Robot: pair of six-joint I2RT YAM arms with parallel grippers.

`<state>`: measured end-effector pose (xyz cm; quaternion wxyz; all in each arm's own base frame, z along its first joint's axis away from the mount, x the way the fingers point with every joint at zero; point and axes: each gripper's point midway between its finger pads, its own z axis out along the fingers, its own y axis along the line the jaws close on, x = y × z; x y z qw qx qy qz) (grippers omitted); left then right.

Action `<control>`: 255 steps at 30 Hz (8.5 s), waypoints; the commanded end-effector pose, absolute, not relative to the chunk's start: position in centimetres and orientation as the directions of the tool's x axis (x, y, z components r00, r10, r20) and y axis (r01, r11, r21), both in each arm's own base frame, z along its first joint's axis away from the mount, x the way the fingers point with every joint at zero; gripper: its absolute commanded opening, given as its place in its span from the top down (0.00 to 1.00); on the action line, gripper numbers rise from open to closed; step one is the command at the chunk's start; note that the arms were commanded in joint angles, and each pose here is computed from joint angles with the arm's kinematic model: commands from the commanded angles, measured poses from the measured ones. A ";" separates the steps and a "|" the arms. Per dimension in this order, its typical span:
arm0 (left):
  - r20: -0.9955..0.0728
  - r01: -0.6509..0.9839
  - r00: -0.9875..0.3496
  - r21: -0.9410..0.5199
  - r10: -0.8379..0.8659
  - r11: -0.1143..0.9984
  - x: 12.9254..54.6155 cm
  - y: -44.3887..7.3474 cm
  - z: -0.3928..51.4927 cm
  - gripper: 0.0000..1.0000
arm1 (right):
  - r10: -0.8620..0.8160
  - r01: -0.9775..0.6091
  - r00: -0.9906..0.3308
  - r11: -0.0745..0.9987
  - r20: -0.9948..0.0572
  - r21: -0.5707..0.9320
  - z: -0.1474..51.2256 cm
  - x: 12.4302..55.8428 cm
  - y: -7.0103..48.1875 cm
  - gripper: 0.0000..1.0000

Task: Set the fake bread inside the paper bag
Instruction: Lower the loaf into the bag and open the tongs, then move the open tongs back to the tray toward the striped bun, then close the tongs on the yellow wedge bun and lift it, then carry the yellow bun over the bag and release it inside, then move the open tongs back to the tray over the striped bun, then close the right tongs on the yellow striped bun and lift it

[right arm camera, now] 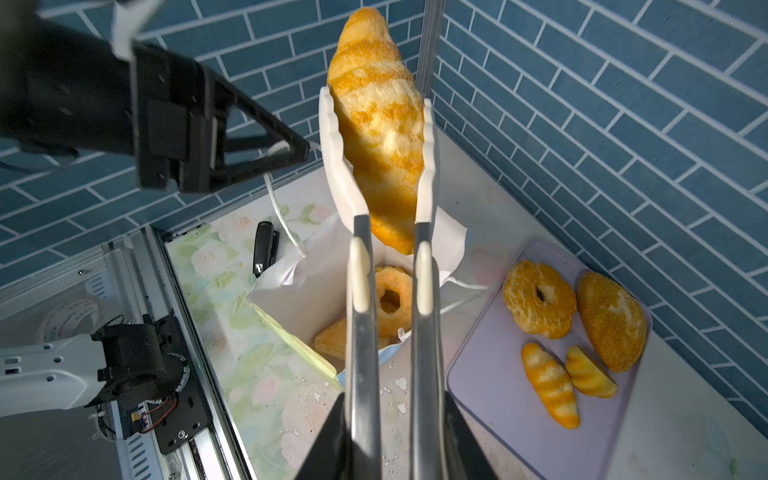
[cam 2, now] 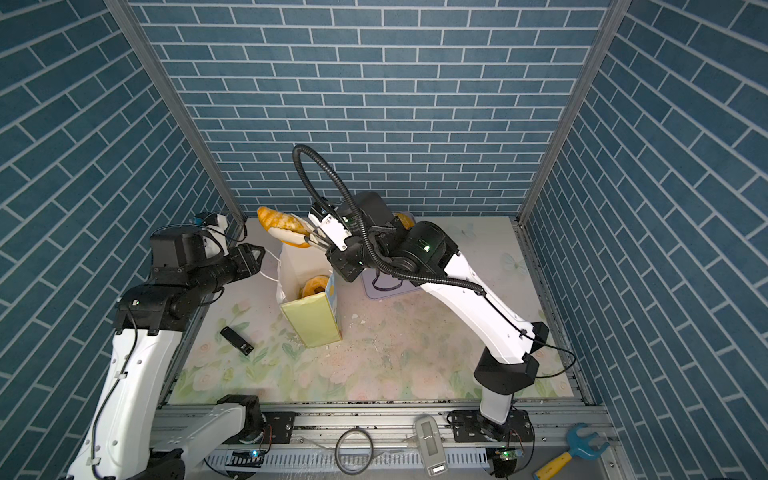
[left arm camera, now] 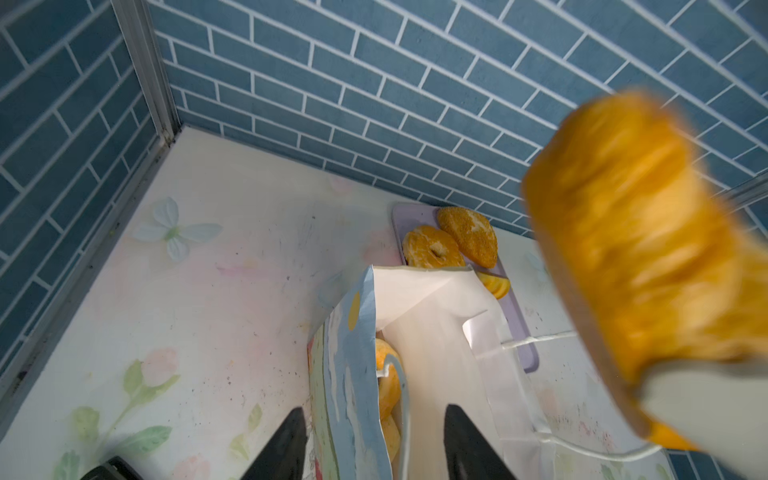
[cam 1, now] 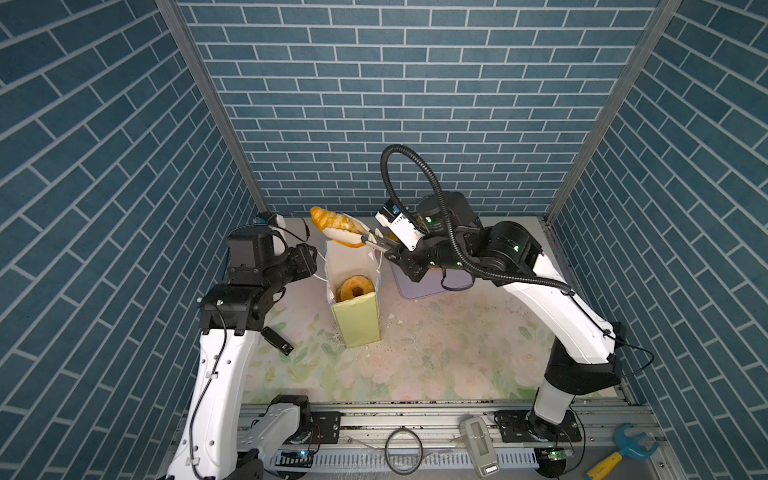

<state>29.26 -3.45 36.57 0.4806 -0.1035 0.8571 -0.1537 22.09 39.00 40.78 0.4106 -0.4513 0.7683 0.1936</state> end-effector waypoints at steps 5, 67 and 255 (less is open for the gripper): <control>-0.799 -0.041 -0.517 -0.335 -0.307 0.941 28.5 -2.9 36.8 0.40 | -0.489 -0.805 -0.314 0.592 -0.814 -0.046 40.0 22.4 38.9 0.74; -0.650 -0.044 -0.684 -0.418 -0.332 0.908 31.9 -5.2 28.3 0.74 | -0.339 -0.316 -0.807 0.940 -0.483 -0.131 19.8 44.0 22.9 0.49; -0.678 -0.028 -0.653 -0.424 -0.338 0.905 29.7 -5.2 30.6 0.81 | -0.461 -0.490 -0.787 0.871 -0.410 -0.038 17.4 39.2 22.8 0.69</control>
